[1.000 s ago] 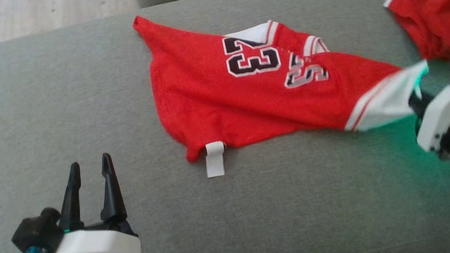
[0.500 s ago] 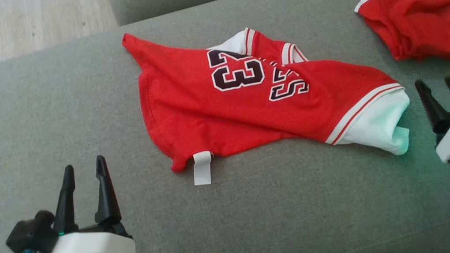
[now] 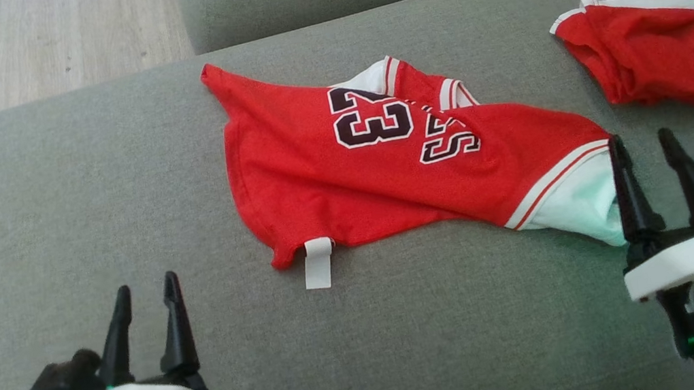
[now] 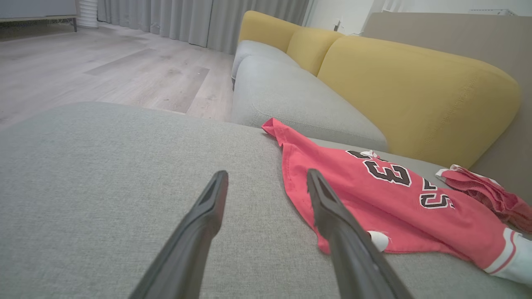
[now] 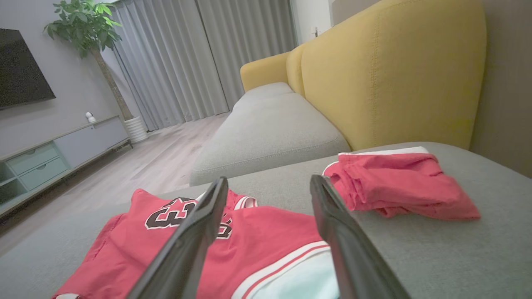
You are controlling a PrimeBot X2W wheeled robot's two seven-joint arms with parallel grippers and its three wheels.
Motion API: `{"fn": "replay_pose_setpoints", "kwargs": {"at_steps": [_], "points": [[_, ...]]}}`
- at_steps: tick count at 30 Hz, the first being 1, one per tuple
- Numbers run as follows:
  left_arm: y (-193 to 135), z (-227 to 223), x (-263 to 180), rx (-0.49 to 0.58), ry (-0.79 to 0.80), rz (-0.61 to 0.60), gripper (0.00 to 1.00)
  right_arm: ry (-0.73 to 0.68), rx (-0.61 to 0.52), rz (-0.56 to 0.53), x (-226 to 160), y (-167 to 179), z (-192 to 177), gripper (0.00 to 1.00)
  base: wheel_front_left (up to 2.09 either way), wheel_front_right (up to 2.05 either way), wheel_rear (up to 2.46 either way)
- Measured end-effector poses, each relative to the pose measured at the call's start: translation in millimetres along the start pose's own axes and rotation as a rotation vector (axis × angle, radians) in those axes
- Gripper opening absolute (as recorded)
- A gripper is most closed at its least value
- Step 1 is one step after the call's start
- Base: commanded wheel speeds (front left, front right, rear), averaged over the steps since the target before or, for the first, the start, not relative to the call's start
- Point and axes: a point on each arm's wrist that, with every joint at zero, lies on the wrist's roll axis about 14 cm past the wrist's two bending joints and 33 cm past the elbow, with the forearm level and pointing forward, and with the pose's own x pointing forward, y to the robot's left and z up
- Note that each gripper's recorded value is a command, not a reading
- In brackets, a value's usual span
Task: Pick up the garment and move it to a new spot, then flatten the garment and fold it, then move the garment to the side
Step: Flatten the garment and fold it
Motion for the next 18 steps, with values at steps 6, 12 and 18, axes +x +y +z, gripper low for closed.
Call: {"fn": "replay_pose_setpoints", "kwargs": {"at_steps": [6, 12, 18], "points": [[-18.5, -29.9, 3.0, -0.023, 0.164, -0.090, 1.00, 0.024, 0.002, -0.018, -1.3, -4.9, -10.5, 1.00, 0.00, 0.00, 0.00], [-49.5, -59.3, 22.5, 0.103, 0.521, -0.299, 1.00, 0.016, 0.014, -0.039, -1.7, -8.7, -11.2, 1.00, 0.00, 0.00, 0.00], [-58.2, -89.3, 20.3, 0.253, 0.844, -0.464, 1.00, -0.048, 0.016, -0.063, 6.0, -15.3, 5.1, 1.00, 0.00, 0.00, 0.00]]}}
